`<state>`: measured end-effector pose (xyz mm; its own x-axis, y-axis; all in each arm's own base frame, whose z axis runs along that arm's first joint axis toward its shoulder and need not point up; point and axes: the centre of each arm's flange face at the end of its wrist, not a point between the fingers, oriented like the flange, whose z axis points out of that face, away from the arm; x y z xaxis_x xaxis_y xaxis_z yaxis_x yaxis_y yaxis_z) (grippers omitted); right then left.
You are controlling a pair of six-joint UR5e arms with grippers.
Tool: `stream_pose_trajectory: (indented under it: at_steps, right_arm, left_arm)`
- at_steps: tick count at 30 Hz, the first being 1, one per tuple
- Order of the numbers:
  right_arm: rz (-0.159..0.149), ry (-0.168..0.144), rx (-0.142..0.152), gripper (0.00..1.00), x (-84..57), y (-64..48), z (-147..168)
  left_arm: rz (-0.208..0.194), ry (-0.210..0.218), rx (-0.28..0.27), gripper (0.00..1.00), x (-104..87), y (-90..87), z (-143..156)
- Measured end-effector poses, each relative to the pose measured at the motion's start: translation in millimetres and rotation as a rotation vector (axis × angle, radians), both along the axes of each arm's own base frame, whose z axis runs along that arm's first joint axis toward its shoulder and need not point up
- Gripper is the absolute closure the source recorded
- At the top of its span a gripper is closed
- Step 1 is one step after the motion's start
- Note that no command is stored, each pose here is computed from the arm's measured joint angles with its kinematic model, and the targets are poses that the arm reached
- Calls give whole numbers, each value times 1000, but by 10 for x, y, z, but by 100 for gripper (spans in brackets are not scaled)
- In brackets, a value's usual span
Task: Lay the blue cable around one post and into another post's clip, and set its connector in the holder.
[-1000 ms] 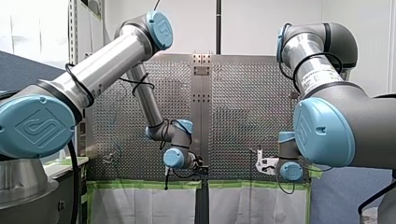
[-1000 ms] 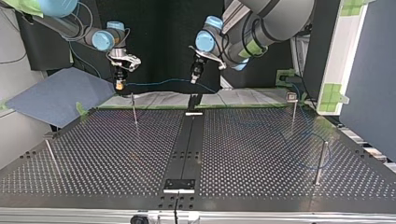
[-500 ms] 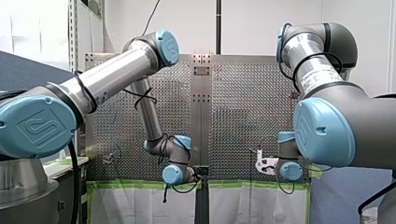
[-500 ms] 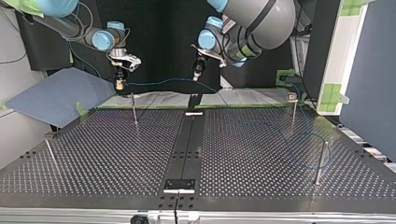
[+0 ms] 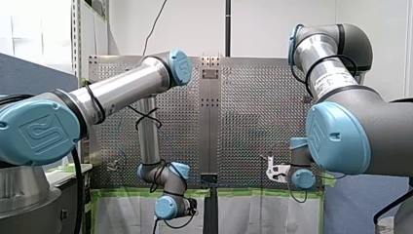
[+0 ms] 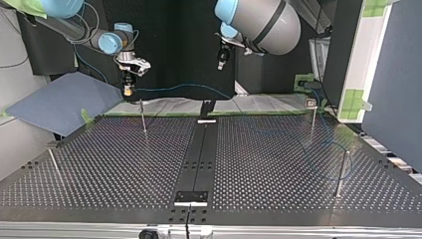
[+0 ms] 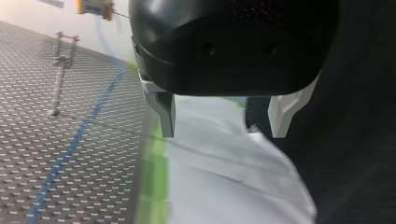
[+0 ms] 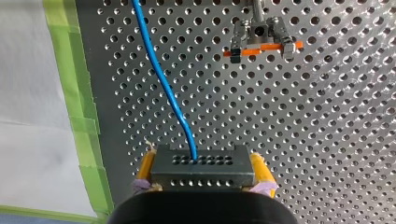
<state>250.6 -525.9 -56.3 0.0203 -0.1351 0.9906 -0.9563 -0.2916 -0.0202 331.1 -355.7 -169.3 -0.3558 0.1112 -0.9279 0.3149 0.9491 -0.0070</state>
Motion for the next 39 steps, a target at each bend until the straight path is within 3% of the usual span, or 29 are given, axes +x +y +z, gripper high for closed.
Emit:
stream_pose_trajectory:
  at_steps: [4, 8, 13, 24, 39]
  right_arm:
    - [0, 0, 0, 100, 0, -1, 0]
    - [0, 0, -1, 100, 0, -1, 0]
    - [0, -1, -1, 100, 2, -1, 1]
    - [2, -2, -1, 100, 6, 2, -5]
    - [17, -5, 2, 100, 23, 12, -10]
  left_arm:
    - [-7, 27, 23, 1, -237, 129, -171]
    - [-13, 12, 21, 1, -297, 147, -157]
    - [-19, -44, -13, 1, -202, 50, 14]
    - [-26, -108, -59, 1, 46, -153, 447]
    - [-47, -112, -73, 1, 341, -421, 592]
